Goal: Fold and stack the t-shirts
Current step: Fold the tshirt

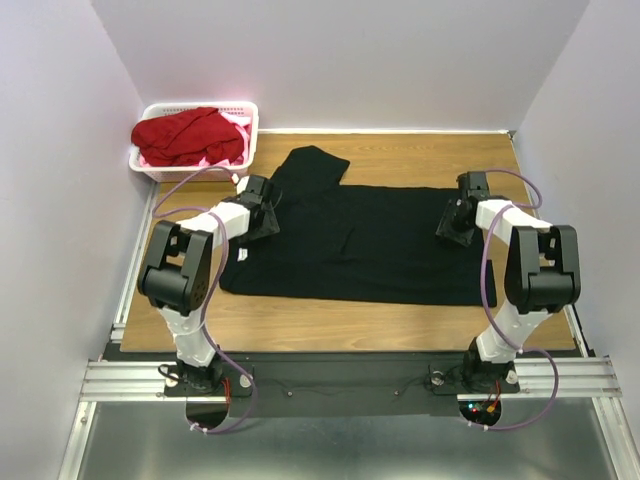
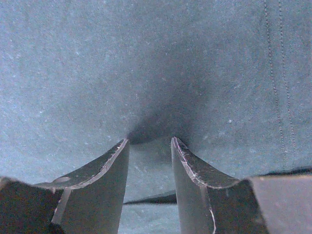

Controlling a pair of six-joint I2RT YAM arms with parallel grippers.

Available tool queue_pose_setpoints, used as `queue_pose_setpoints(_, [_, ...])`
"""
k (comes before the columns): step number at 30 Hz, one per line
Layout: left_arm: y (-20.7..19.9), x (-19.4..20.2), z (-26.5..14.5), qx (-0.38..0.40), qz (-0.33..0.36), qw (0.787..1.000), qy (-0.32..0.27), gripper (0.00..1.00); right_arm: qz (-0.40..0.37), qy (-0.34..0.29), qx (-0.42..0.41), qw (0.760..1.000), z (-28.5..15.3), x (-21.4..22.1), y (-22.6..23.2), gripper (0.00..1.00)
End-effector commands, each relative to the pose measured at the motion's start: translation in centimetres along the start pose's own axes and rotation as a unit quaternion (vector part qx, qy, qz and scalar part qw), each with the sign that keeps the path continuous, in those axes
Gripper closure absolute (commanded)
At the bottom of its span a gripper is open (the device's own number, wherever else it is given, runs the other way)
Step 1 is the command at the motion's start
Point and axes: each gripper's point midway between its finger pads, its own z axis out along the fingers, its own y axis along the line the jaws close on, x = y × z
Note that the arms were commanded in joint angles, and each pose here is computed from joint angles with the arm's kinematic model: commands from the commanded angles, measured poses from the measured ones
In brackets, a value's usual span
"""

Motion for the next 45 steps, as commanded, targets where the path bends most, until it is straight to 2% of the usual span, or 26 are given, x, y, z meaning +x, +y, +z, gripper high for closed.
queue_pose_setpoints(1, [1.1,4.0,-1.2,0.019,-0.035,0.998,0.046,0.33,0.017,0.034,0.047,0.998,0.1,3.9,-2.7,0.53])
queue_pose_setpoints(3, [2.3,6.2,-1.3,0.014,-0.045,0.997,0.067,0.33,0.022,0.044,0.049,0.998,0.0,5.2,-3.2,0.53])
queue_pose_setpoints(8, [4.1,9.1,-3.1,0.009,-0.070,0.994,0.085,0.33,0.039,0.048,0.072,0.995,-0.7,7.3,-5.3,0.53])
queue_pose_setpoints(12, [5.1,8.7,-5.0,0.011,-0.088,0.994,0.064,0.33,0.038,0.036,0.060,0.997,-1.6,6.7,-4.9,0.53])
queue_pose_setpoints(14, [5.3,6.7,-6.0,0.012,-0.087,0.996,0.032,0.32,0.028,0.028,0.041,0.998,-2.2,5.7,-4.1,0.52])
queue_pose_setpoints(15, [4.7,4.7,-6.7,0.020,-0.085,0.996,0.007,0.30,0.025,0.004,0.026,0.999,-3.0,3.7,-3.2,0.52])
queue_pose_setpoints(19, [3.8,-3.3,-8.7,0.031,-0.013,0.993,-0.112,0.25,-0.012,-0.057,-0.019,0.998,-5.5,-1.7,-0.7,0.49])
queue_pose_setpoints(21, [2.6,-6.8,-8.7,0.040,0.016,0.987,-0.158,0.24,-0.025,-0.086,-0.015,0.996,-6.1,-4.5,-0.3,0.44])
queue_pose_setpoints(24, [1.1,-10.7,-8.5,0.041,0.064,0.979,-0.187,0.23,-0.032,-0.101,-0.007,0.994,-5.9,-6.6,0.1,0.34])
queue_pose_setpoints(25, [0.6,-10.3,-6.7,0.038,0.084,0.982,-0.166,0.23,-0.033,-0.106,-0.009,0.994,-5.7,-7.8,0.6,0.31])
queue_pose_setpoints(26, [0.2,-10.8,-6.3,0.038,0.095,0.981,-0.163,0.23,-0.032,-0.110,-0.013,0.993,-5.7,-8.4,0.9,0.24])
queue_pose_setpoints(28, [-0.7,-11.8,-5.0,0.035,0.118,0.979,-0.161,0.23,-0.032,-0.117,-0.021,0.992,-5.7,-9.7,1.7,0.18])
queue_pose_setpoints(32, [-2.8,-13.1,-3.2,0.060,0.145,0.975,-0.158,0.24,-0.030,-0.115,-0.021,0.993,-5.0,-10.4,2.0,0.18])
queue_pose_setpoints(34, [-4.0,-13.5,-2.3,0.076,0.165,0.972,-0.151,0.29,-0.031,-0.113,-0.020,0.993,-4.8,-10.4,2.0,0.18])
queue_pose_setpoints(40, [-4.4,-12.7,0.6,0.069,0.195,0.972,-0.111,0.34,-0.031,-0.102,-0.002,0.994,-3.9,-9.6,1.2,0.18])
queue_pose_setpoints(45, [-4.2,-12.3,2.2,0.075,0.193,0.974,-0.093,0.38,-0.034,-0.098,0.005,0.995,-3.5,-9.3,0.9,0.18])
